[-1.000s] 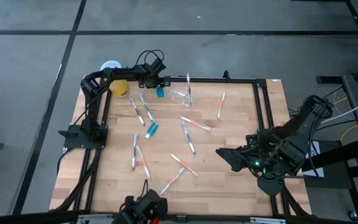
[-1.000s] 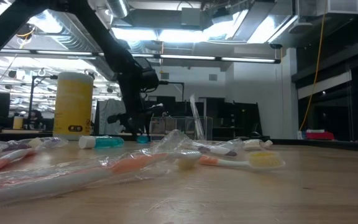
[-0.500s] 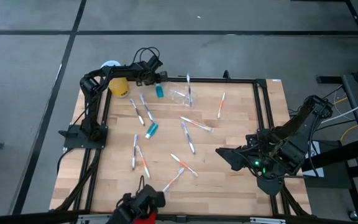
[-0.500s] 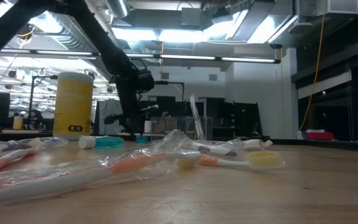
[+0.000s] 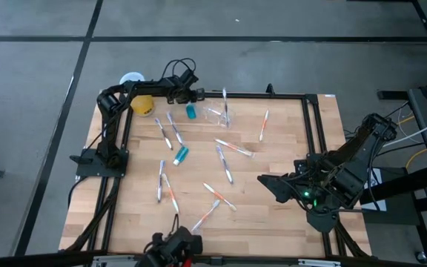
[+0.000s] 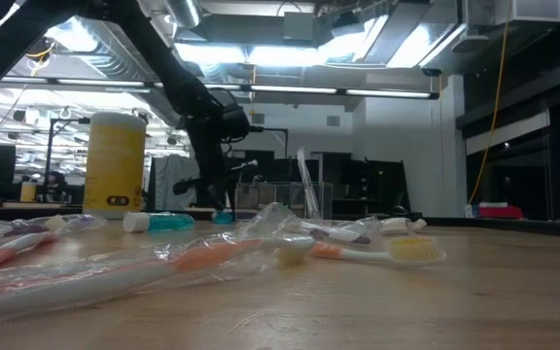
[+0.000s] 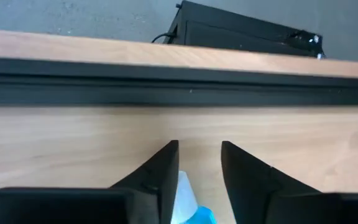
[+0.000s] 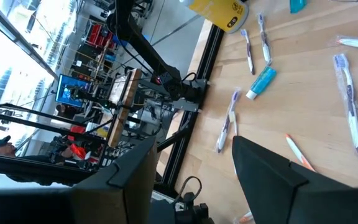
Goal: Pick & Place toothbrushing station
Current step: Put the blue mouthwash into the middle section of the transparent organizer
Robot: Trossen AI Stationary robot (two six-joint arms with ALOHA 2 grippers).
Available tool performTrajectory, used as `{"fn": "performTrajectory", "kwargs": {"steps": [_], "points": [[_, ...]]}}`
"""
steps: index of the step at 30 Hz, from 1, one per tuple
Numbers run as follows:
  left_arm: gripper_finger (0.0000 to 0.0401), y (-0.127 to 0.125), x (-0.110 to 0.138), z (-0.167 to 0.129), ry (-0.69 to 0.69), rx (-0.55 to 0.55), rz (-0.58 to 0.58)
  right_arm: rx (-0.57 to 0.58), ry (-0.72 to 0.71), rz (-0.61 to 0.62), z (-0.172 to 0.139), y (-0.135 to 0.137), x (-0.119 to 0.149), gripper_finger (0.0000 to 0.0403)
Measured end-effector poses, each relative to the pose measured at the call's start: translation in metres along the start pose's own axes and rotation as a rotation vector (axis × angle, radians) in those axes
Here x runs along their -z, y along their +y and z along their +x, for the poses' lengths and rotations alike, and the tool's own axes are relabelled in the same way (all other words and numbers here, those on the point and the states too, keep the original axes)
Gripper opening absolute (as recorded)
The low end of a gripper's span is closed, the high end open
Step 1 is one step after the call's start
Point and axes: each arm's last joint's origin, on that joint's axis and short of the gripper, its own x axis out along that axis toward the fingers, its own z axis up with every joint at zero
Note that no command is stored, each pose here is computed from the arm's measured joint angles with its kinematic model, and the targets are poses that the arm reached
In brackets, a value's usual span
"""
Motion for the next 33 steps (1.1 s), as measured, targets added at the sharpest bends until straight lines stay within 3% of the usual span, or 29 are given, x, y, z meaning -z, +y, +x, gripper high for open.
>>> {"fn": "performTrajectory", "kwargs": {"steps": [9,18,27,33], "points": [[0.0181,0.002,0.008,-0.001,0.02,-0.076,0.04,0.0,0.0,-0.003,0.0,0.0,0.0,0.0213],[0.0196,0.006,0.017,-0.004,0.075,-0.139,0.039,-0.002,-0.006,-0.003,0.0,0.0,0.0,0.0213],[0.018,0.004,0.021,-0.004,0.062,-0.154,-0.101,-0.003,-0.018,-0.011,0.0,0.0,-0.001,0.0213],[0.012,0.007,0.02,-0.004,0.059,-0.167,-0.148,-0.003,-0.018,-0.011,0.0,0.0,0.0,0.0213]]}}
